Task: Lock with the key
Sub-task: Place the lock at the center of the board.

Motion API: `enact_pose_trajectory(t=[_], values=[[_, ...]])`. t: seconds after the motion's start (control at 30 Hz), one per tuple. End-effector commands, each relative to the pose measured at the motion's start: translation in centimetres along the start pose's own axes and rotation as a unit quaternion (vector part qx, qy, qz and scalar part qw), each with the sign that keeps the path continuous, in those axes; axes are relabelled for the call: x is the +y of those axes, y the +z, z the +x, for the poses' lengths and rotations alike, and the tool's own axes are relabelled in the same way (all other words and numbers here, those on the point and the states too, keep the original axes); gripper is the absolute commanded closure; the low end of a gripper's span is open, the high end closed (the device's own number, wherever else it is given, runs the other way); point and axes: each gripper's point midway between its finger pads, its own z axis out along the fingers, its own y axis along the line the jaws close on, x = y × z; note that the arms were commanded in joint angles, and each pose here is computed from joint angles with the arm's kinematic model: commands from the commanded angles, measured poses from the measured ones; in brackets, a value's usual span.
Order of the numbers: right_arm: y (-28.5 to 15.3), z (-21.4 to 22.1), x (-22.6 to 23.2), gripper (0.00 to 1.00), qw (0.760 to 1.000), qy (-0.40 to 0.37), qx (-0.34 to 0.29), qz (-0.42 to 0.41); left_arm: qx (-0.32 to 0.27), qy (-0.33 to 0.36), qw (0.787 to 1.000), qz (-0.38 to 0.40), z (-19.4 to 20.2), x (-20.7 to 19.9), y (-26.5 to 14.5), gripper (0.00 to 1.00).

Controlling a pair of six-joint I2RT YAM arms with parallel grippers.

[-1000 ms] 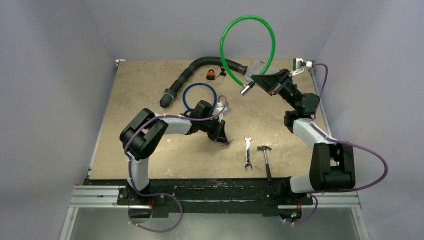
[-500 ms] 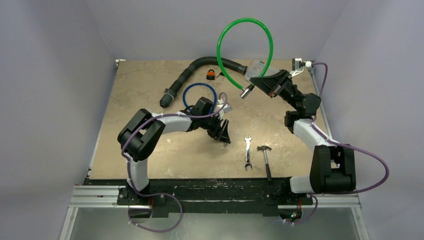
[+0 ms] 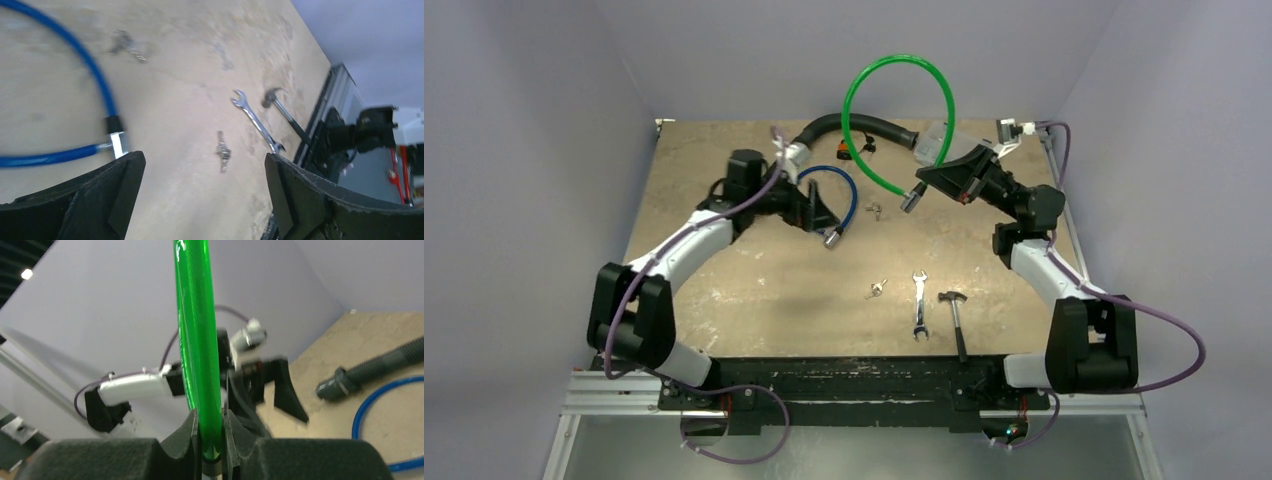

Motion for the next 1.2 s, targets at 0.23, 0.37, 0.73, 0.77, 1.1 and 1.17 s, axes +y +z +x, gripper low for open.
enact_pose_trajectory(t=[0.23,0.37,0.73,0.77,1.1,1.17], values=[[3.2,12.1,-3.1,1.00,0.973,-0.051,0.222,0.029,-0.204,-0.071,0.972,-0.095,-8.5,6.1,-12.8,0.00],[3.3,17.7,-5.0,1.00,0.950,-0.060,0.302,0.050,-0.211,-0.078,0.969,-0.103,-8.6,6.7,-13.3,0.00],[3.1,28.2,-9.5,1.00,0.910,0.005,0.409,0.063,-0.214,-0.077,0.967,-0.115,-8.7,7.2,-13.7,0.00],[3.0,29.0,-10.1,1.00,0.906,0.014,0.417,0.067,-0.216,-0.075,0.966,-0.118,-8.8,7.2,-13.8,0.00],[2.1,33.3,-13.8,1.00,0.883,0.095,0.449,0.104,-0.221,-0.072,0.965,-0.122,-9.0,7.5,-14.2,0.00],[1.9,33.7,-14.2,0.99,0.879,0.108,0.450,0.111,-0.221,-0.072,0.965,-0.122,-9.1,7.5,-14.1,0.00]])
